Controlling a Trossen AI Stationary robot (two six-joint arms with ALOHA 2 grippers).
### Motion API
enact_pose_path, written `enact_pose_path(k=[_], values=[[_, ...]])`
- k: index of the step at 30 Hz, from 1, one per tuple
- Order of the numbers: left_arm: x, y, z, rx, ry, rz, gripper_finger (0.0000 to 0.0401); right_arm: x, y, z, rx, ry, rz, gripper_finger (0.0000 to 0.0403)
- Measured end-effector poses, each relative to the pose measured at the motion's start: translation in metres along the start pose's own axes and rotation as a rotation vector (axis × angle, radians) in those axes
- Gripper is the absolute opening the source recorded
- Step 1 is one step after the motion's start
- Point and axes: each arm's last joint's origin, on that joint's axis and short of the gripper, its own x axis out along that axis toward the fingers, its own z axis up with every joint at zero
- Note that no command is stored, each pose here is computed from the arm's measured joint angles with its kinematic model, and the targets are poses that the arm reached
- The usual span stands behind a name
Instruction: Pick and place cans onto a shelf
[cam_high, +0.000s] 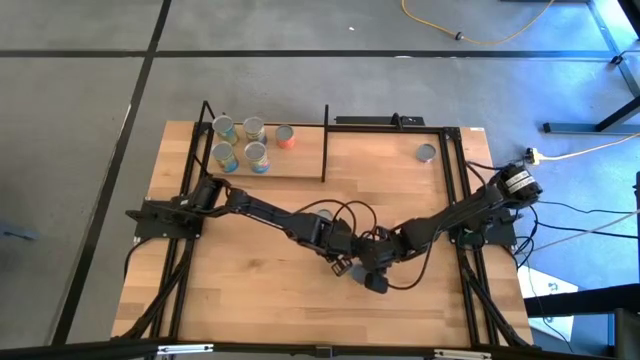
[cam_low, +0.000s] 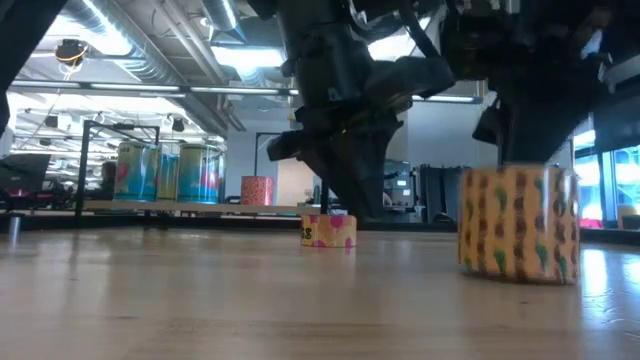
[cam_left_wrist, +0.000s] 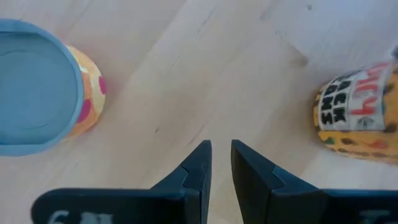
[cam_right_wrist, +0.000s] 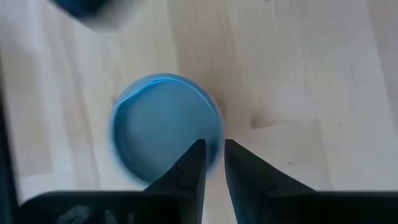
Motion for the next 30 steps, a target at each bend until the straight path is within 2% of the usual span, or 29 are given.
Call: enact_pose_path(k=[12,17,21,30], values=[[-0.010,0.001,0.001,-0.001,-0.018,0.015,0.0055,0.006,0.000,0.000,-0.021,0.013,0.007,0.0062],[-0.024,0.007,0.001,-0.017,-0.020,0.071,0.0055,0.013,0.001,0.001,-0.019,0.020,0.009,0.0058],[-0.046,0.010,0.002,-0.016,-0.036,0.090,0.0055,0.013,0.001,0.003,-0.019,0.003,0.008,0.0016],[-0.100,0.022,-0.013,-0.076,-0.037,0.200,0.0055,0.006,-0.001,0.014,-0.021,-0.023,-0.021,0.0006]])
